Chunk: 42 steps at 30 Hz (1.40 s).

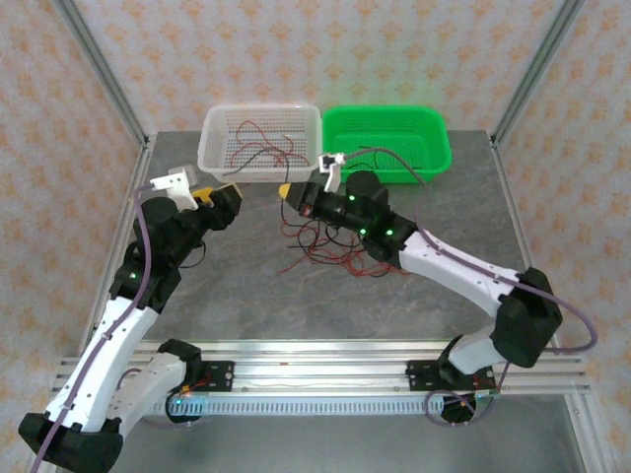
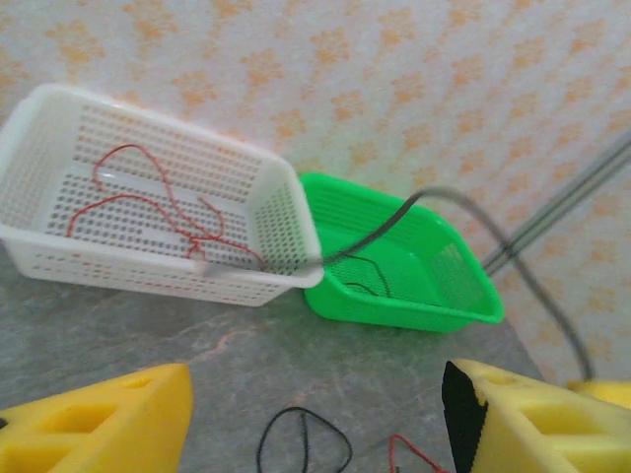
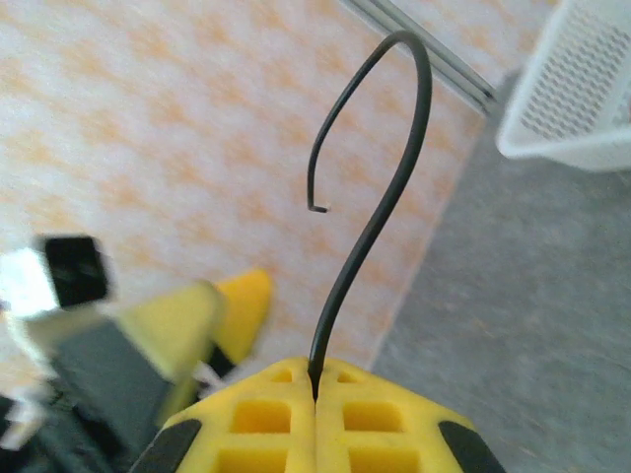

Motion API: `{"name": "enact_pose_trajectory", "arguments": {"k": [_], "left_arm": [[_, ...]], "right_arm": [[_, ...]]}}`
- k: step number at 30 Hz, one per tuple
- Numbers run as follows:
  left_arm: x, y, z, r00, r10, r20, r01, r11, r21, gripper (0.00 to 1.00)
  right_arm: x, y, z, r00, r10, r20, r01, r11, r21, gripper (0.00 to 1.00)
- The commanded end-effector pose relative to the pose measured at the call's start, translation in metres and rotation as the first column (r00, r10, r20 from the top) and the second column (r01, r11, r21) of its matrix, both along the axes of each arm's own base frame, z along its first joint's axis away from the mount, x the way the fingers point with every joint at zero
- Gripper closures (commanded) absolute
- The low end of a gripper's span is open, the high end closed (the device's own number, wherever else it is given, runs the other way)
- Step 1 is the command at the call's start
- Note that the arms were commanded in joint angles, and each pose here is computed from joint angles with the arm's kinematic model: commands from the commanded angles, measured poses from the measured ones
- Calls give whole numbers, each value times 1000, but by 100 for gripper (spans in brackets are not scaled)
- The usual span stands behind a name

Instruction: Untangle the cables

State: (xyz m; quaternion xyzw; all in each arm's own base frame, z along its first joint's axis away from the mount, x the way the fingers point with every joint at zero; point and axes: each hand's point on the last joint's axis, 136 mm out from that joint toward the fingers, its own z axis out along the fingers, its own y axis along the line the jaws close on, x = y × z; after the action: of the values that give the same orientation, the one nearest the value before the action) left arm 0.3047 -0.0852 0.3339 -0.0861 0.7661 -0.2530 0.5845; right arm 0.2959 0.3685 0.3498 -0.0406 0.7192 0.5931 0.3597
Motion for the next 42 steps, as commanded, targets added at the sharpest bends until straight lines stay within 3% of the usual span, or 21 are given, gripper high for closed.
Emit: {"name": "enact_pose_trajectory", "arguments": {"k": [1,6,15,22,30,33,36,42], "left_arm": [[-7,-14,16,994,-65,90,67,998,-20,32],[-9,-23,12,990,-93,106,96,995,-23,32],[-5,-50,-7,984,-159,85,162,986,-29,32],[-6,-64,-19,980,-184,74,187,982,-25,32],[-7,-63,-25,983,-169,67,171,985,-34,23],[-11,-61,-21,982,-165,87,170,984,-51,16],[-16,-61,-13,978,-170,123,181,980,-87,2],[-22,-64,-7,970,-189,151,214,962,-168,1]], "right_arm": [[-8,-27,66,992,-69,103,46,975,216,100],[-12,-56,93,979,-162,125,114,938,329,100],[-19,-90,133,942,-286,177,195,892,408,100],[-20,-125,157,862,-449,235,313,837,448,100],[17,-150,172,762,-568,311,434,804,406,100],[43,-154,169,729,-593,342,481,799,361,100],[62,-163,174,676,-620,397,523,784,334,100],[105,-170,169,572,-611,548,598,767,231,100]]}}
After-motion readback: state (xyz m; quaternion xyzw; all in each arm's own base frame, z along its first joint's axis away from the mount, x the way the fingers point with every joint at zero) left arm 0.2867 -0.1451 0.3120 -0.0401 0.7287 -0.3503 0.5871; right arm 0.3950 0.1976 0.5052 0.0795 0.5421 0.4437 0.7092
